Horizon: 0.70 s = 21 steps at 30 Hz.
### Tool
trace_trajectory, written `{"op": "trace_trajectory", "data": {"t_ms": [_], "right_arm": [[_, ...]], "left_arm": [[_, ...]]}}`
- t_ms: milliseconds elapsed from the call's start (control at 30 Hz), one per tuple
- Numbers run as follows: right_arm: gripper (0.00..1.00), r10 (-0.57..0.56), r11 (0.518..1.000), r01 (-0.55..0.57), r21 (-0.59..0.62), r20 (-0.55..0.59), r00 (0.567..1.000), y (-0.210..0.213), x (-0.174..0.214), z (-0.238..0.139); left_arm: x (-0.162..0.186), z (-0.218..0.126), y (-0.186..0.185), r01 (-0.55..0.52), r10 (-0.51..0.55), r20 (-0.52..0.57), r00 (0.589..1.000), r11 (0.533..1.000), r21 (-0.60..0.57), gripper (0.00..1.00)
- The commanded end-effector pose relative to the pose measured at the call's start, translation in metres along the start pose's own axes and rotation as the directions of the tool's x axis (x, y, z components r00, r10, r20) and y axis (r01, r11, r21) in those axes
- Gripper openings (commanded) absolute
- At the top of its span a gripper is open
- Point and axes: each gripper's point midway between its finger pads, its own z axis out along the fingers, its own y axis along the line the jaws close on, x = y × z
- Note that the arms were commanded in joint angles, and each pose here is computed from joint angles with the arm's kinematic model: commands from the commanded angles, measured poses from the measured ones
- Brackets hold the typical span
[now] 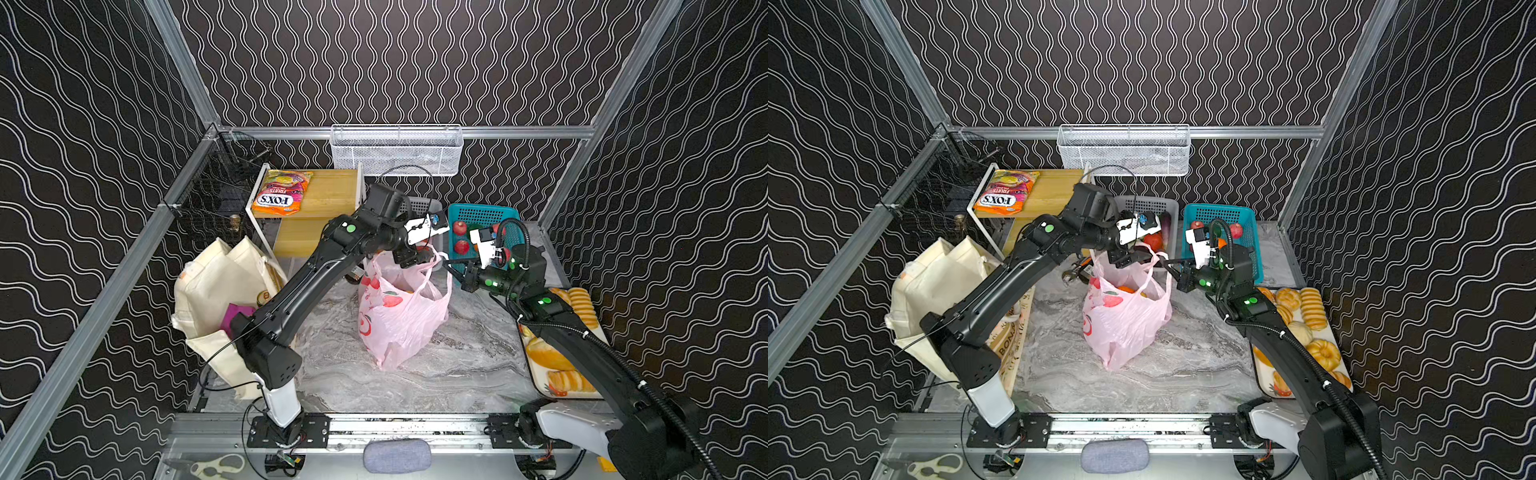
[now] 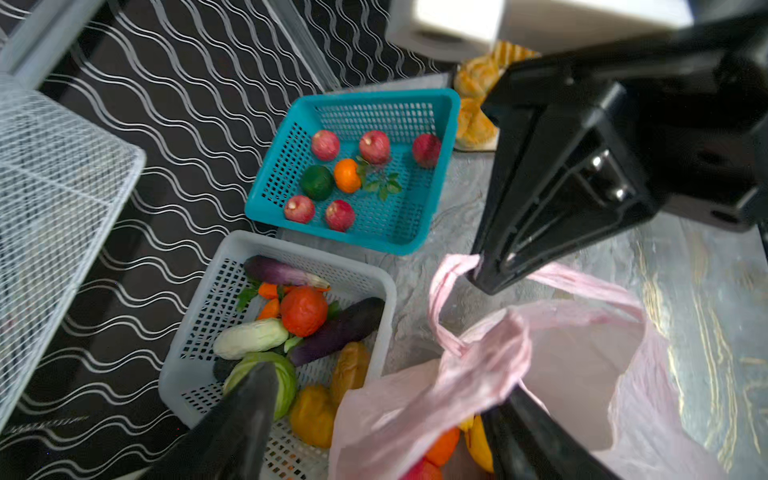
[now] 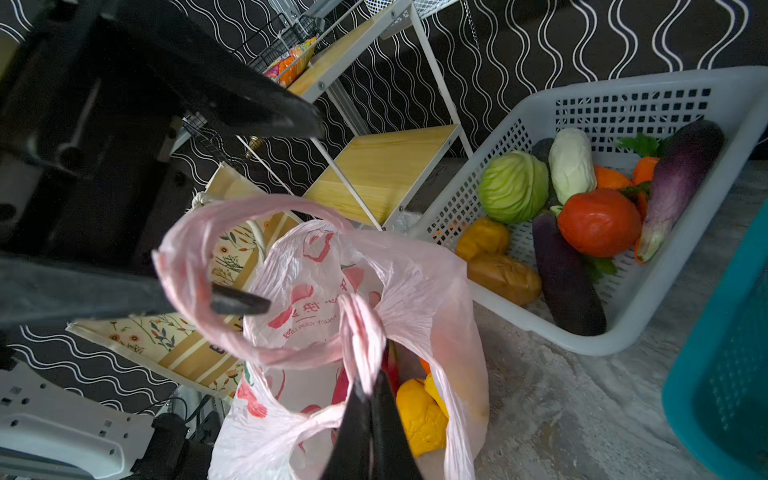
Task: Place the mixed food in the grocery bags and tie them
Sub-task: 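Lift both bag handles upward with left and right grippers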
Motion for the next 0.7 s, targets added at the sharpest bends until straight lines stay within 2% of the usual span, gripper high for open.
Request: {"op": "trace_trajectory", "data": {"t_ms": [0, 67, 100, 200, 267, 367, 467, 533, 600, 667], "right_arm": [[0.00, -0.017, 1.000, 0.017, -0.011, 0.008, 1.000, 0.003, -0.002, 0.000], [0.00, -0.010, 1.000, 0.010, -0.015, 0.012, 1.000, 0.004, -0.001, 0.000], [0.00, -0.006, 1.000, 0.006, -0.014, 0.011, 1.000, 0.004, 0.000, 0.000], [0.00, -0.001, 1.000, 0.001, 0.008, 0.006, 1.000, 0.002, 0.000, -0.001], [0.00, -0.009, 0.999, 0.009, 0.036, 0.009, 1.000, 0.000, -0.001, -0.004], [0.00, -0.045, 0.997, 0.043, 0.067, 0.035, 0.998, 0.001, -0.007, -0.011], [0.00, -0.109, 0.992, 0.103, 0.070, 0.075, 0.991, 0.011, -0.015, -0.023], [0.00, -0.153, 0.988, 0.148, 0.051, 0.108, 0.982, 0.024, -0.024, -0.033], [0.00, -0.223, 0.975, 0.221, 0.031, 0.157, 0.962, 0.041, -0.034, -0.046], [0.00, -0.283, 0.958, 0.287, 0.018, 0.230, 0.931, 0.057, -0.045, -0.061]], "left_arm": [[-0.001, 0.000, -0.015, -0.117, 0.117, 0.006, 0.993, 0.990, 0.076, 0.79], [-0.005, 0.007, -0.010, -0.119, 0.119, 0.004, 0.993, 0.992, 0.044, 0.72], [-0.008, 0.009, -0.002, -0.081, 0.081, 0.002, 0.997, 0.997, 0.002, 0.63], [-0.023, 0.002, 0.005, 0.014, -0.012, 0.039, 0.999, 1.000, -0.027, 0.30], [-0.029, -0.004, 0.005, 0.074, -0.072, 0.069, 0.995, 0.997, -0.033, 0.00], [-0.040, -0.023, 0.006, 0.206, -0.196, 0.145, 0.970, 0.977, -0.054, 0.00], [-0.055, -0.054, 0.002, 0.330, -0.310, 0.242, 0.919, 0.943, -0.047, 0.00], [-0.059, -0.080, 0.006, 0.435, -0.395, 0.302, 0.868, 0.897, -0.079, 0.00], [-0.057, -0.110, 0.010, 0.557, -0.486, 0.365, 0.794, 0.822, -0.117, 0.00], [-0.053, -0.132, 0.006, 0.621, -0.534, 0.399, 0.746, 0.773, -0.128, 0.00]]}}
